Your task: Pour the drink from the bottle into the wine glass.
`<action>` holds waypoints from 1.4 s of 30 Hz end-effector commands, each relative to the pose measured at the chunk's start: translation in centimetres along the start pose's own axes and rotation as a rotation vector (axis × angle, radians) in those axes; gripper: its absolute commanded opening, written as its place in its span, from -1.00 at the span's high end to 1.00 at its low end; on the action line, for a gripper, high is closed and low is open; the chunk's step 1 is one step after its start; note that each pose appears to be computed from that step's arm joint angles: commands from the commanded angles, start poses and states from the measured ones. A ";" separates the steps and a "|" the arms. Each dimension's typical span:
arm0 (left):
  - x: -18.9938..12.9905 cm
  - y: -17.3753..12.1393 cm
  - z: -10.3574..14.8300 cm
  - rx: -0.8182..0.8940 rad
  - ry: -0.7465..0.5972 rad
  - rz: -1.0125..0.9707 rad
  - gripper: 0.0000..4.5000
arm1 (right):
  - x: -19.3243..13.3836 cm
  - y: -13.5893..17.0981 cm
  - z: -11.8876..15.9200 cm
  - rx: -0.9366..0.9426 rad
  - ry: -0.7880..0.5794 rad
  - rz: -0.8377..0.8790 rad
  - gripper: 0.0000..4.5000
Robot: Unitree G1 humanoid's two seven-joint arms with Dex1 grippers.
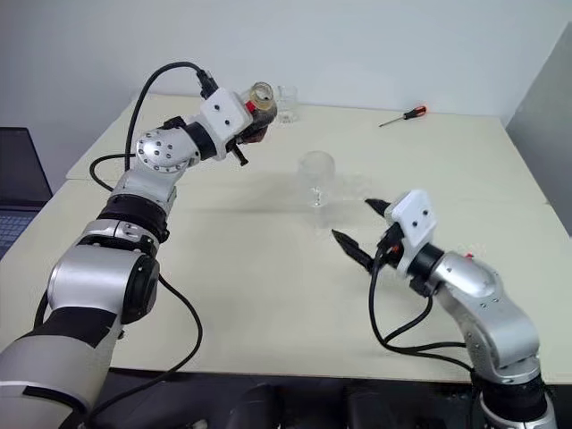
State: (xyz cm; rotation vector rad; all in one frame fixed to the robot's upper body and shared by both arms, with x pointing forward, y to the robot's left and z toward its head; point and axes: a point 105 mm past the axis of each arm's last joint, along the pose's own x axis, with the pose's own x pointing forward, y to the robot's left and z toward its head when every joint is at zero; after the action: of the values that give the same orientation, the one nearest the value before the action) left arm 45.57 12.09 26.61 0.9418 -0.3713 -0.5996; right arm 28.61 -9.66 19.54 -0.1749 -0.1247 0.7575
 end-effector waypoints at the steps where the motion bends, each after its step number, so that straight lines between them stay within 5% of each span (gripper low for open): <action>1: 0.3 1.8 1.8 0.113 -0.037 0.047 0.69 | 0.1 0.3 1.7 -0.049 -0.071 -0.025 -1.00; 15: 0.9 1.0 1.6 0.390 0.029 0.023 0.69 | 0.4 -0.2 1.9 -0.032 -0.101 -0.079 -1.00; 42: 2.0 1.1 3.2 0.576 0.004 0.037 0.69 | -0.8 -2.3 1.8 -0.045 -0.066 -0.167 -1.00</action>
State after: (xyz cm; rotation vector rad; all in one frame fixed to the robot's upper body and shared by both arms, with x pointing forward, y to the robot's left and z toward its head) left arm 46.10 10.01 26.23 1.4884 -0.4719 -0.5104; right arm 29.76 -11.51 20.51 -0.1735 -0.1675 0.6014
